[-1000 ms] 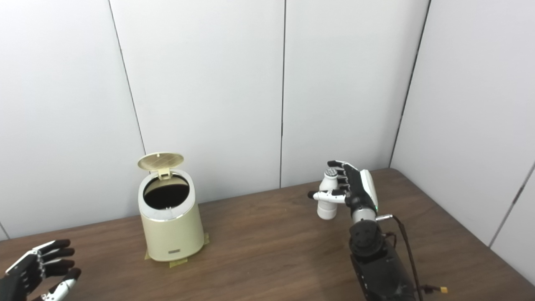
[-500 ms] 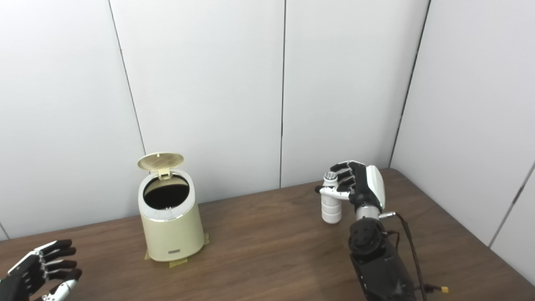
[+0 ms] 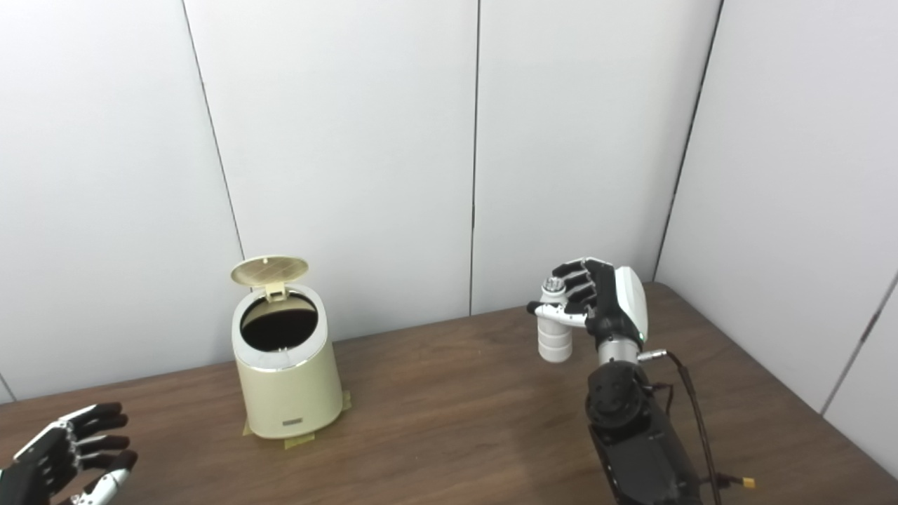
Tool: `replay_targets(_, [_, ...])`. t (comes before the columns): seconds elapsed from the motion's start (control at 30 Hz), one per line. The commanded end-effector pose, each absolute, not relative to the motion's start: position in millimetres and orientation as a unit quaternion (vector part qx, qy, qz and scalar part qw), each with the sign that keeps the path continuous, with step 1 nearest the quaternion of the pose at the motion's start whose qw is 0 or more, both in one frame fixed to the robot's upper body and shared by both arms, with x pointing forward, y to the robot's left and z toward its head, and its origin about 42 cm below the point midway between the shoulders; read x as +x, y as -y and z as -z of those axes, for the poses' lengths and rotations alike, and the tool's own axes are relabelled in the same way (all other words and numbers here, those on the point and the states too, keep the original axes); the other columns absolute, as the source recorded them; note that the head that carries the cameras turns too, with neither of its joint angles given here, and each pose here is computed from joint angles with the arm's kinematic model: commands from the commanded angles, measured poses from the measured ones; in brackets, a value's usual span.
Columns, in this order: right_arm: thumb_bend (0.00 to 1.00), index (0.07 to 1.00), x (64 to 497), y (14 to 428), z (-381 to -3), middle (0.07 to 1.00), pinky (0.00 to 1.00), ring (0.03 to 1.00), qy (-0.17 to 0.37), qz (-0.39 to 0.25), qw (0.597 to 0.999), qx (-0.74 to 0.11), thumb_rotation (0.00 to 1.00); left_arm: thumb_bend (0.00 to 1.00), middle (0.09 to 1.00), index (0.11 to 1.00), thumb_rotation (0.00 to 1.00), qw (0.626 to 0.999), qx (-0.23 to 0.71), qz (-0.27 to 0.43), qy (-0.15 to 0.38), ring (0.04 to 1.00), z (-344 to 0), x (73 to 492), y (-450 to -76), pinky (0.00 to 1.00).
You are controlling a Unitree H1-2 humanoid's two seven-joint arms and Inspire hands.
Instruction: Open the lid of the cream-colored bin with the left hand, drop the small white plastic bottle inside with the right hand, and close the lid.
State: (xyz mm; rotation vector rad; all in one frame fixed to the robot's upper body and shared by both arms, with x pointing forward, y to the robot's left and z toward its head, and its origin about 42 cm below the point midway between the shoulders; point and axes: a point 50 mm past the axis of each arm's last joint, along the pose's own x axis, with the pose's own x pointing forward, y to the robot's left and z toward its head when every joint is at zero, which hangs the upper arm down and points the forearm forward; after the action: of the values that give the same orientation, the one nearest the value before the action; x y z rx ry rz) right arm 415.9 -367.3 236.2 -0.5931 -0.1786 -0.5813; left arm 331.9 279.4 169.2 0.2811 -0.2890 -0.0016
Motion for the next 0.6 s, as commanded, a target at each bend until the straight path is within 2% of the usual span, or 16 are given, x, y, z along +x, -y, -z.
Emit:
replay_targets(0.0, [0.51, 0.537, 421.8, 353.6, -280.8, 0.491, 0.34, 0.388, 0.167, 0.264, 0.904, -0.292, 0.00, 0.46, 0.725, 0.745, 0.00, 0.972, 0.143, 0.002, 0.185, 0.642, -187.0, 341.4, -278.4, 0.57])
replay_targets(0.17, [0.51, 0.547, 419.7, 317.1, -313.4, 0.494, 0.33, 0.382, 0.215, 0.220, 0.906, -0.291, 0.00, 0.46, 0.710, 0.748, 0.00, 0.973, 0.138, 0.002, 0.187, 0.634, -185.0, 342.8, -276.4, 0.58])
replay_targets(0.3, [0.51, 0.533, 419.9, 281.3, -344.8, 0.508, 0.32, 0.389, 0.256, 0.176, 0.908, -0.280, 0.00, 0.49, 0.698, 0.734, 0.00, 0.971, 0.139, -0.001, 0.196, 0.617, -180.0, 345.1, -273.5, 0.56])
replay_targets(0.43, [0.51, 0.524, 420.3, 253.1, -364.5, 0.505, 0.33, 0.397, 0.279, 0.141, 0.910, -0.270, 0.00, 0.51, 0.693, 0.731, 0.00, 0.971, 0.141, -0.002, 0.191, 0.624, -172.9, 346.9, -270.8, 0.63])
replay_targets(0.57, [0.51, 0.548, 423.3, 226.8, -373.7, 0.487, 0.28, 0.377, 0.288, 0.113, 0.916, -0.256, 0.00, 0.54, 0.694, 0.737, 0.00, 0.973, 0.138, -0.002, 0.184, 0.638, -165.8, 348.3, -266.8, 0.65])
